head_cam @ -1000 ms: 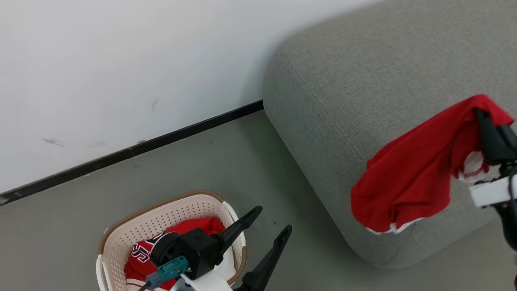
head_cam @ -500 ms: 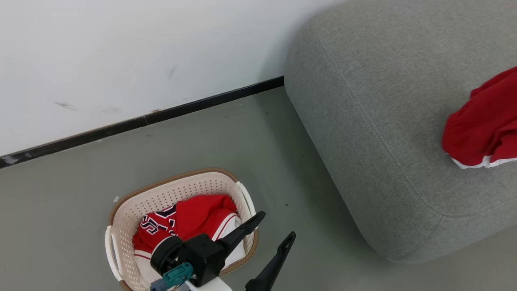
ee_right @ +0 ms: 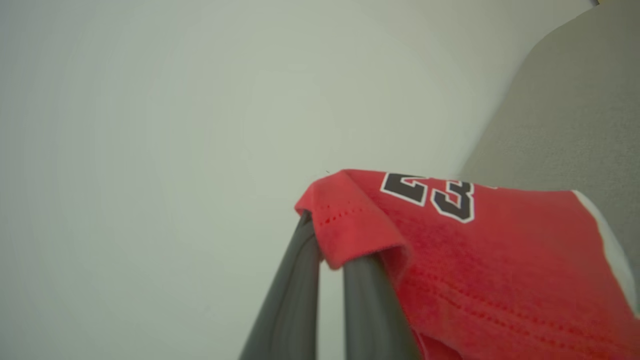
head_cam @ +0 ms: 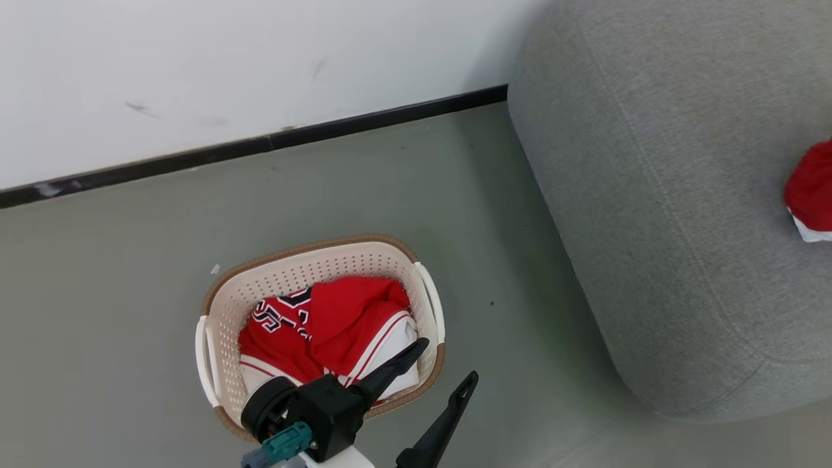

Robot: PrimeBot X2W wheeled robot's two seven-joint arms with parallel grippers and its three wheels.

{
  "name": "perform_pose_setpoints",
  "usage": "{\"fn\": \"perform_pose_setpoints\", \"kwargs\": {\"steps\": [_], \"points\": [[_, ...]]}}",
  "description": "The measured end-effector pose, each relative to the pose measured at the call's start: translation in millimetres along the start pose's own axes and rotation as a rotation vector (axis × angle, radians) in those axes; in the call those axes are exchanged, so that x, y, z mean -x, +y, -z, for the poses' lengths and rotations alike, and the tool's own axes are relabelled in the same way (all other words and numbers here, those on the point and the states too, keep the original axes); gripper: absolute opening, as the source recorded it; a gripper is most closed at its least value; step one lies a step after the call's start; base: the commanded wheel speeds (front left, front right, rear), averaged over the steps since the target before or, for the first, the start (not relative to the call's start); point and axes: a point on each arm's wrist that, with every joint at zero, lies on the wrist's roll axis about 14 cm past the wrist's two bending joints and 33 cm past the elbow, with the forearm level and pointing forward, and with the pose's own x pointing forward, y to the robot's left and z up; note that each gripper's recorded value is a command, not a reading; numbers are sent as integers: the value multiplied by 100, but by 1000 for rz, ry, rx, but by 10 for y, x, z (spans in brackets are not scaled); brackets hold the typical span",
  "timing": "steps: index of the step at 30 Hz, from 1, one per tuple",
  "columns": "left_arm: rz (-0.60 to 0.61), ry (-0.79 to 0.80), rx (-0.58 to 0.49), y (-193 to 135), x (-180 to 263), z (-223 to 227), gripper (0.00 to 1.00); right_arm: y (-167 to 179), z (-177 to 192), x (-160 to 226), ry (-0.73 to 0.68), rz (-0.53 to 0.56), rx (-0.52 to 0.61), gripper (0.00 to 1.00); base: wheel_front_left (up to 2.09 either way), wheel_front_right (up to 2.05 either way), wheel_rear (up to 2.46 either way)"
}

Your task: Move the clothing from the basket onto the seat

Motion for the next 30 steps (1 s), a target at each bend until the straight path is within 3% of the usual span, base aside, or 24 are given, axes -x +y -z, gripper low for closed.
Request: {"fn": "perform_pose_setpoints", "kwargs": {"steps": [11,17,30], "points": [[-58,11,30,232,29,53,100,136,162,-408,-7,33,-124,0,0,0,0],[-85,21,45,353,37,88,100,-126,401,-474,17,132,-197,0,0,0,0],[-143,57,86,629,47,224,100,-518,993,-508,120,240,-12,0,0,0,0]]}}
